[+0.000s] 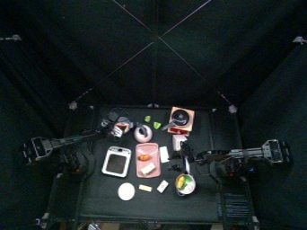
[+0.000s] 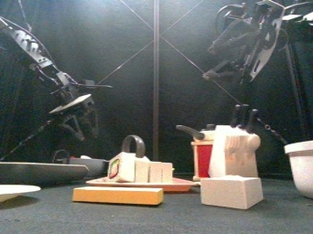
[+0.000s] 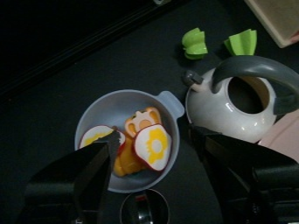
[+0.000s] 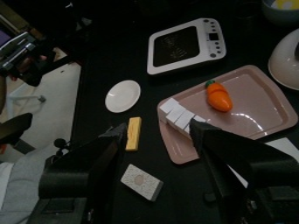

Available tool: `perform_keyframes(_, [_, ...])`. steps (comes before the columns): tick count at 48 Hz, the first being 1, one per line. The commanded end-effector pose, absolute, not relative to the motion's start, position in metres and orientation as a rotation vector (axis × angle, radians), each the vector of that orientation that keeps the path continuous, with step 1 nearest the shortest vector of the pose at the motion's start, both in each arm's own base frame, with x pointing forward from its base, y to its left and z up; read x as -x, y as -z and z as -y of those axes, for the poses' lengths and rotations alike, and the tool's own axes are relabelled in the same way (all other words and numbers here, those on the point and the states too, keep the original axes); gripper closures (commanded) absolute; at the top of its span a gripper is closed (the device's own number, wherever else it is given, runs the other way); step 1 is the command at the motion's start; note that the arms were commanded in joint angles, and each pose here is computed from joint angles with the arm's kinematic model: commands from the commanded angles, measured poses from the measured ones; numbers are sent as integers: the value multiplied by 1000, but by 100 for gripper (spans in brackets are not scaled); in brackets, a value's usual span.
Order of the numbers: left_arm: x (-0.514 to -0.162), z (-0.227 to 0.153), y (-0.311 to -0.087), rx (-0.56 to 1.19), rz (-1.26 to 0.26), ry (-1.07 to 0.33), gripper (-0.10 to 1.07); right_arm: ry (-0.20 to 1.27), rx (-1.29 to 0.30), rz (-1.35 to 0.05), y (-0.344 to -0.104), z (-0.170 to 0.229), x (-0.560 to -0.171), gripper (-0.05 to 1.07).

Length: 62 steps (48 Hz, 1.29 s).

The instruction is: Grab carrot

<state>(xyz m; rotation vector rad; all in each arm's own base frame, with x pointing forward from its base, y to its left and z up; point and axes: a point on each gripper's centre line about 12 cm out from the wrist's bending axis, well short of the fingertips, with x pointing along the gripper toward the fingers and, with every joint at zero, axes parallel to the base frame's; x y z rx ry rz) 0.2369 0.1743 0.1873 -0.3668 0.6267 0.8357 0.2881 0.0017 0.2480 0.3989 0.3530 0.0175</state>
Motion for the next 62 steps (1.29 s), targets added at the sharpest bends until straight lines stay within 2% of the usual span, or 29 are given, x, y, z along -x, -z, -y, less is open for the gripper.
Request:
perform_keyframes(1, [-245, -170, -198, 353, -593, -803, 1, -20, -400, -327, -256, 0, -290, 11])
perform_keyframes(8, [-258, -145, -204, 328, -577, -702, 1, -21, -400, -327, -256, -1, -290, 12])
perform_keyframes(20, [-287, -84, -206, 288, -573, -447, 1, -18, -422, -331, -255, -2, -289, 12])
perform_keyframes(33, [-303, -46, -185, 265, -642, -295, 1, -26, -408, -336, -253, -3, -289, 11])
perform_keyframes(42, [-320, -40, -174, 222, -685, -258, 1, -28, -408, -338, -253, -4, -290, 12])
perform_keyframes(52, [-345, -34, -154, 24, -754, -168, 1, -32, -392, -355, -247, -5, -287, 12])
perform_keyframes(62, [-367, -35, -139, -2, -787, -156, 1, -33, -392, -355, -247, -5, -287, 11])
